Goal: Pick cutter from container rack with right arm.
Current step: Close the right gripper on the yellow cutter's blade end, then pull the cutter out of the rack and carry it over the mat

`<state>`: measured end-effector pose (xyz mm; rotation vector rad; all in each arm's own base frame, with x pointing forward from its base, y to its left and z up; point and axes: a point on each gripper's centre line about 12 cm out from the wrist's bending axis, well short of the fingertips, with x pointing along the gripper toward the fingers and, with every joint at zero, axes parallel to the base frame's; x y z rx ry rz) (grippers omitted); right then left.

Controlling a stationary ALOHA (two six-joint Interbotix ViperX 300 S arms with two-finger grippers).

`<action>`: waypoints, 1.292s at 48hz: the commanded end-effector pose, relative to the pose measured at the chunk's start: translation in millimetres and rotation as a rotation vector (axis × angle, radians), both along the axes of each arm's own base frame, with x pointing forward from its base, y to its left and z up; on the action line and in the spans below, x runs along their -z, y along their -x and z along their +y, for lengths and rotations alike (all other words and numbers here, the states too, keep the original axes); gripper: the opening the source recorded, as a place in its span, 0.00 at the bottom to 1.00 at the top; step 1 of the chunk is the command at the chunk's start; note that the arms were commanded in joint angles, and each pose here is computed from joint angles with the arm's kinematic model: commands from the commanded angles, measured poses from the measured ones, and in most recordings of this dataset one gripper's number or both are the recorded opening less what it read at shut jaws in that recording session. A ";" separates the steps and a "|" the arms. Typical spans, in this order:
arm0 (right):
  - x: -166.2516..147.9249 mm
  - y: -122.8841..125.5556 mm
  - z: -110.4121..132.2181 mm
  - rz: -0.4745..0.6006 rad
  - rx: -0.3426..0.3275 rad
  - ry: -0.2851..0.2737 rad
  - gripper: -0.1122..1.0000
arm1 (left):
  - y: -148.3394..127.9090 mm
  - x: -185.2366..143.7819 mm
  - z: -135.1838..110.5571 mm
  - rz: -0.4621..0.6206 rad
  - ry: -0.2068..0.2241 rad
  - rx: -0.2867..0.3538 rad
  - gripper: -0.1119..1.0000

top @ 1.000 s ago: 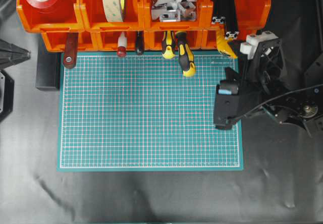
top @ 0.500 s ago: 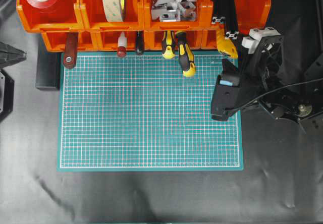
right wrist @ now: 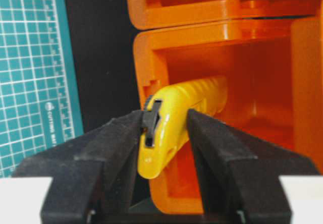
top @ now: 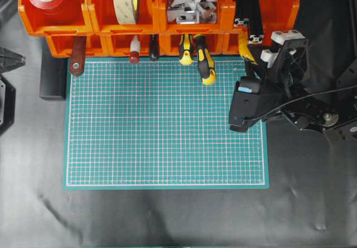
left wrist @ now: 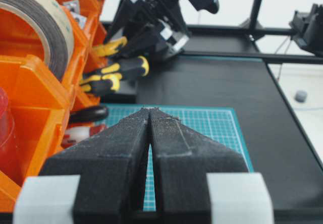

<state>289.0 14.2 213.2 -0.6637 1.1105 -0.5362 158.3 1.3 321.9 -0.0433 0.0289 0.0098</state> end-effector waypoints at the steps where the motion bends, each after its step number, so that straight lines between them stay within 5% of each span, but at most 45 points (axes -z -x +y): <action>1: -6.0 -4.1 3.8 -0.025 -0.008 -0.014 0.36 | -0.4 -9.1 0.3 -0.021 0.000 -0.002 0.10; 31: -83.5 -1.7 52.9 -0.114 0.008 0.047 0.35 | 7.4 -17.3 4.7 -0.057 0.002 -0.031 0.10; 50: -146.0 14.1 96.9 -0.280 -0.129 -0.066 0.35 | 9.1 -13.7 5.2 -0.020 0.004 -0.036 0.10; 62: -140.9 -6.2 123.1 -0.341 -0.294 -0.165 0.35 | 13.2 -19.8 5.8 -0.045 0.004 -0.041 0.10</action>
